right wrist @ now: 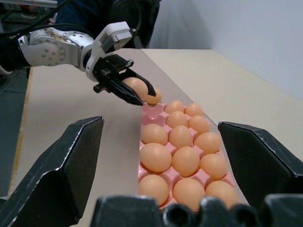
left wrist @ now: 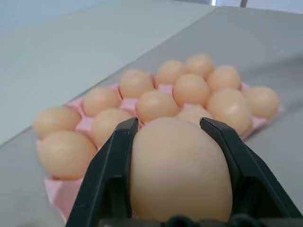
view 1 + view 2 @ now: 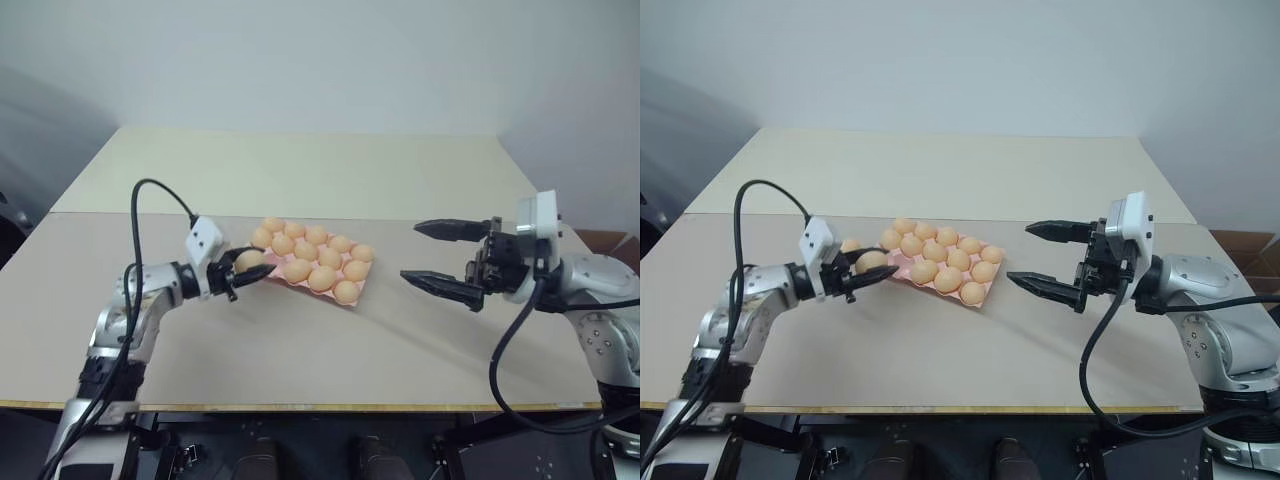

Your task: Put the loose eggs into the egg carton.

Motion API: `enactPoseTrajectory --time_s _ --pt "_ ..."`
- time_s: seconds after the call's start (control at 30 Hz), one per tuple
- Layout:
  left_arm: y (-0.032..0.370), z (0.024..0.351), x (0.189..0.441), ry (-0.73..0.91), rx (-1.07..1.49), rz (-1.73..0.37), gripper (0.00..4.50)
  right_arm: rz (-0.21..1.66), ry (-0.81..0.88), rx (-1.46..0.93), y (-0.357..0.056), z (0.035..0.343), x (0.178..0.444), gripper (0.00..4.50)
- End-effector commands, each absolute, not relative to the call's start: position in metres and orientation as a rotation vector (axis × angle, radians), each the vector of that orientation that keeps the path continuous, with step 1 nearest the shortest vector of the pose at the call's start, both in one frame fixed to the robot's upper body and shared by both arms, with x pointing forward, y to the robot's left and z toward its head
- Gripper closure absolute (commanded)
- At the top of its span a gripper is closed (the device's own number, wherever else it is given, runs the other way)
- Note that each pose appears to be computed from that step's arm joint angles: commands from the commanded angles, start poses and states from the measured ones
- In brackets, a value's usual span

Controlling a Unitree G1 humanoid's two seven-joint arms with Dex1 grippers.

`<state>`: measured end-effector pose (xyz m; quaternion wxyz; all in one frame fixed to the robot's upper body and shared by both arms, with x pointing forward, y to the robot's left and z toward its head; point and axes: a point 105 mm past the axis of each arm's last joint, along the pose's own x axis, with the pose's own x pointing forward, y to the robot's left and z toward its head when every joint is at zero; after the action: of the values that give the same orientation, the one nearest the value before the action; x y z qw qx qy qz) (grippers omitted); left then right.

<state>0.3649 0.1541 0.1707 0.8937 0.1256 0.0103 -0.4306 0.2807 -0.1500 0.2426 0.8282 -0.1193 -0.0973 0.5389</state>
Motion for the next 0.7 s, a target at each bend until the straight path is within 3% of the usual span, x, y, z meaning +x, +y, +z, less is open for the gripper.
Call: enactPoseTrajectory --time_s 0.03,0.13,0.4,0.7 --pt "0.15 0.168 0.382 0.033 0.302 -0.83 2.64 1.122 -0.255 -0.29 -0.15 0.254 0.278 0.0" --pt "0.144 0.164 0.394 0.057 0.307 -0.824 2.64 1.118 -0.255 -0.295 -0.15 0.254 0.277 0.0" --pt "0.14 0.172 0.395 0.028 0.313 -0.847 0.08 1.104 -0.259 -0.296 -0.152 0.257 0.275 0.0" --pt "0.181 0.21 0.358 -0.076 0.306 -0.855 0.03 1.18 -0.25 -0.286 -0.154 0.256 0.27 0.0"
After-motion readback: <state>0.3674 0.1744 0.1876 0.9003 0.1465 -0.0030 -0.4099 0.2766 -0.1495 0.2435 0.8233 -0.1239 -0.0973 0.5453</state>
